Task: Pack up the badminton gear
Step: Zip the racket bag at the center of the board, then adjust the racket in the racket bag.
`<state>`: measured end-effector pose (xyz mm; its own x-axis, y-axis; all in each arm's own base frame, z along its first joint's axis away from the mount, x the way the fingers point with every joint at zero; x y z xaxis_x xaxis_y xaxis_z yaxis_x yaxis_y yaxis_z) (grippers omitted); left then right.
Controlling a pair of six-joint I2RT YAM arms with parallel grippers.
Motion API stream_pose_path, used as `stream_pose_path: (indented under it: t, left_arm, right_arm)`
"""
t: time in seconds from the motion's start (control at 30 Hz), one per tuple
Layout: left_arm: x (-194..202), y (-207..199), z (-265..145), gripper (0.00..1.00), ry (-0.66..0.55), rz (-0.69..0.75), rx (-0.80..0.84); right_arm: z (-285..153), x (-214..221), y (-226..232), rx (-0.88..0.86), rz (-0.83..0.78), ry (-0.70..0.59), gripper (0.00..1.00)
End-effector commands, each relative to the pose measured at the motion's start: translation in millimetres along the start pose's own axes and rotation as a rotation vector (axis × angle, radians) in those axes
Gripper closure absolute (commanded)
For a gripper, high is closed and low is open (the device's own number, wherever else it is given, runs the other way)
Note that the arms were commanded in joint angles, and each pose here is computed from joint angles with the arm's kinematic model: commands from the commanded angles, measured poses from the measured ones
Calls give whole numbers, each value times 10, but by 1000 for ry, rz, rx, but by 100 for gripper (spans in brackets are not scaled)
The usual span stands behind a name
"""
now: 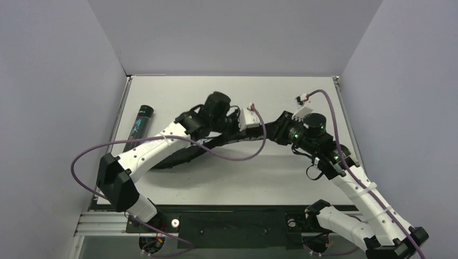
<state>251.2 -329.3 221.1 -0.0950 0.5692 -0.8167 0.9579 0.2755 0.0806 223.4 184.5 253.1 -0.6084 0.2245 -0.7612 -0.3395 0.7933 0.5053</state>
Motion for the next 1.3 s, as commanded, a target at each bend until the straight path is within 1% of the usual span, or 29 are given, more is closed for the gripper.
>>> stream_pose_path:
  t: [0.0,0.03,0.07,0.1,0.13,0.17,0.2,0.23,0.27,0.3,0.33,0.37,0.4,0.47,0.53,0.6,0.7,0.87,1.0,1.13,1.27]
  left_arm:
    - [-573,171,-493,100,-125,-209,220]
    - [-729,210,-603,100,-156,-234,241]
    - [-673,234,-627,100,-135,-310,295]
    - [-768,274,-705,100,-159,-323,309]
    - [-768,294,-756,100,-165,-366,349]
    - [-817,305,-808,100,-182,-366,361]
    - [-836,305,-859,100,-195,-373,380]
    - [-854,305,-888,100,-203,-369,382]
    - [-884,294,-935,100,-217,-364,388]
    - [-894,285,-958,100,-222,-363,393]
    - [-918,255,-1004,100,-232,-358,413]
    - [-944,241,-1041,100,-240,-352,423]
    - [-949,210,-1084,100,-242,-353,444]
    - [-991,176,-1171,100,-256,-351,467]
    - [-1005,161,-1237,100,-267,-352,472]
    - [-998,158,-1283,100,-273,-350,463]
    - [-1005,156,-1353,100,-289,-336,444]
    - [-993,127,-1397,100,-293,-322,438]
    - [-984,95,-1429,100,-293,-313,442]
    - [-988,74,-1457,100,-302,-307,439]
    - [-980,73,-1453,100,-303,-309,438]
  right_arm:
    - [-440,-677,323,-35,-116,-165,72]
    - [-562,-822,382,-24,-130,-188,68]
    - [-622,-849,352,9,-163,-180,58]
    - [-751,-1009,428,8,-198,-220,55]
    - [-817,-1050,410,36,-210,-227,52]
    - [-966,-1194,477,36,-237,-276,51]
    - [-1032,-1248,433,79,-243,-297,51]
    - [-1165,-1359,464,91,-264,-343,56]
    - [-1234,-1434,381,161,-263,-381,60]
    - [-1347,-1509,352,199,-269,-424,75]
    - [-1421,-1579,240,283,-260,-466,81]
    - [-1485,-1611,185,325,-268,-491,90]
    - [-1537,-1660,81,401,-259,-520,92]
    - [-1541,-1702,-60,497,-258,-531,99]
    - [-1528,-1727,-171,557,-245,-533,100]
    - [-1519,-1740,-243,574,-215,-537,100]
    - [-1538,-1746,-315,574,-150,-570,100]
    - [-1494,-1678,-393,582,-103,-578,100]
    - [-1442,-1704,-382,564,-88,-586,100]
    - [-1500,-1778,-324,549,-85,-616,100]
    - [-1565,-1827,-219,496,-77,-649,100]
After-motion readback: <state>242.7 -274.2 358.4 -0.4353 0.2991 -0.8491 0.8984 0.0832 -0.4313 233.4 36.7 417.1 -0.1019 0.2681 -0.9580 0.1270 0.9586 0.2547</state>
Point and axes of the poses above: each gripper's point midway between its finger pads, its own z axis out along the fingers, its own y axis along the line the jaws close on, x = y × z, the point moved 3 cm from there along -z, back along the fingers, and after that the axes turned 12 degrees about -z, right-handed, at the moved point
